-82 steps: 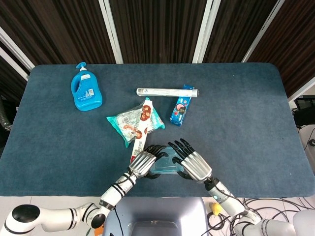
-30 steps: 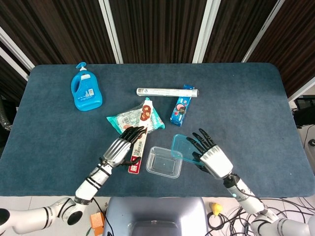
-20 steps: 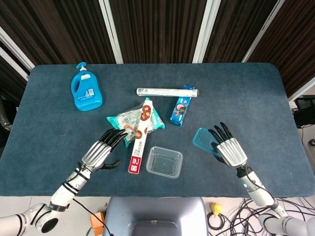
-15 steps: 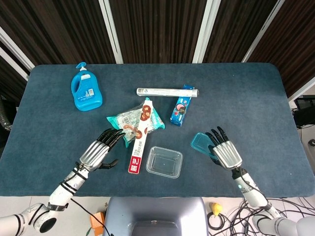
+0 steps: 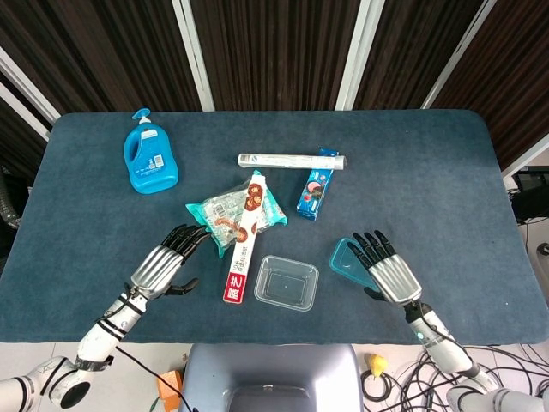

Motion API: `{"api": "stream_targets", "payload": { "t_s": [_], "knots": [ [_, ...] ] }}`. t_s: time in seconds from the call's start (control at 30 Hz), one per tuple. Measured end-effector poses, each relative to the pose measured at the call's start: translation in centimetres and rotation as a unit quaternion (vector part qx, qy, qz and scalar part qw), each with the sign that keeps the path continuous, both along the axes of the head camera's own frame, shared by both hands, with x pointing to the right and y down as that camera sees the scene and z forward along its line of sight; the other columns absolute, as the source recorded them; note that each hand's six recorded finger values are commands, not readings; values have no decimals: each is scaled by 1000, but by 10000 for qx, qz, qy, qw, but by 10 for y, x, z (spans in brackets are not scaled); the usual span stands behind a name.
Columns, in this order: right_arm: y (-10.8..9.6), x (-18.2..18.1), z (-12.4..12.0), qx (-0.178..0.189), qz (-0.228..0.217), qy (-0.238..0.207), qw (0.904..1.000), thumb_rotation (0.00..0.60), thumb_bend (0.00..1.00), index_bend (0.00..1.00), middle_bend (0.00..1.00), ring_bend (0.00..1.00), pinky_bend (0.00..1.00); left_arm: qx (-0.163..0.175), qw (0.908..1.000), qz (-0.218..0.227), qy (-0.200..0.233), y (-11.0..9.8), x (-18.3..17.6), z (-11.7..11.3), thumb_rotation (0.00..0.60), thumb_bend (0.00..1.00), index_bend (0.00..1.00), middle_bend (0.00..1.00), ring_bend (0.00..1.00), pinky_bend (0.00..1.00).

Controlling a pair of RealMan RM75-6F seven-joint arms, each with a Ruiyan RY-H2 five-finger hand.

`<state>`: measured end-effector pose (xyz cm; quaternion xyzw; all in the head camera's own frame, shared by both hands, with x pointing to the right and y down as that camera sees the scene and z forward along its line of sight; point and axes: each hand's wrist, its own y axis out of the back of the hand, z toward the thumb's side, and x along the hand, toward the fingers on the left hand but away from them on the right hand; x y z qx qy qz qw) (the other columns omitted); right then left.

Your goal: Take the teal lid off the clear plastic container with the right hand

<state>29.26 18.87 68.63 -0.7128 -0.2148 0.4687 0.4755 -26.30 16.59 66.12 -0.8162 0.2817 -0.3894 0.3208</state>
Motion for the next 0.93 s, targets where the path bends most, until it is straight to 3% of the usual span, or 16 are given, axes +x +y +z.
{"api": "stream_targets", "payload": {
  "t_s": [0.23, 0.33, 0.53, 0.7, 0.8, 0.93],
  "knots": [
    [13, 13, -33, -462, -169, 66, 9988, 600, 9, 0, 0, 0, 0, -71, 9998, 81, -167, 5, -13, -15, 600, 305, 0, 0, 0, 2],
    [16, 24, -57, -394, -25, -6, 9992, 600, 26, 0, 0, 0, 0, -91, 9992, 109, -363, 11, -27, -25, 600, 315, 0, 0, 0, 0],
    [45, 73, -107, 125, 868, 179, 9960, 600, 26, 0, 0, 0, 0, 283, 9916, 170, -1249, 33, -69, -45, 600, 329, 0, 0, 0, 0],
    [85, 121, -136, 148, 1852, 673, 9803, 600, 26, 0, 0, 0, 0, 880, 9746, -280, -2038, 67, -118, -71, 600, 347, 0, 0, 0, 0],
    [89, 133, -145, 254, 2142, 654, 9743, 600, 26, 0, 0, 0, 0, 1245, 9650, -731, -2191, 85, -148, -89, 600, 368, 0, 0, 0, 0],
    [88, 141, -150, 385, 2274, 695, 9706, 600, 26, 0, 0, 0, 0, 1337, 9666, -1041, -1923, 108, -169, -105, 600, 369, 0, 0, 0, 0]
  ]
}}
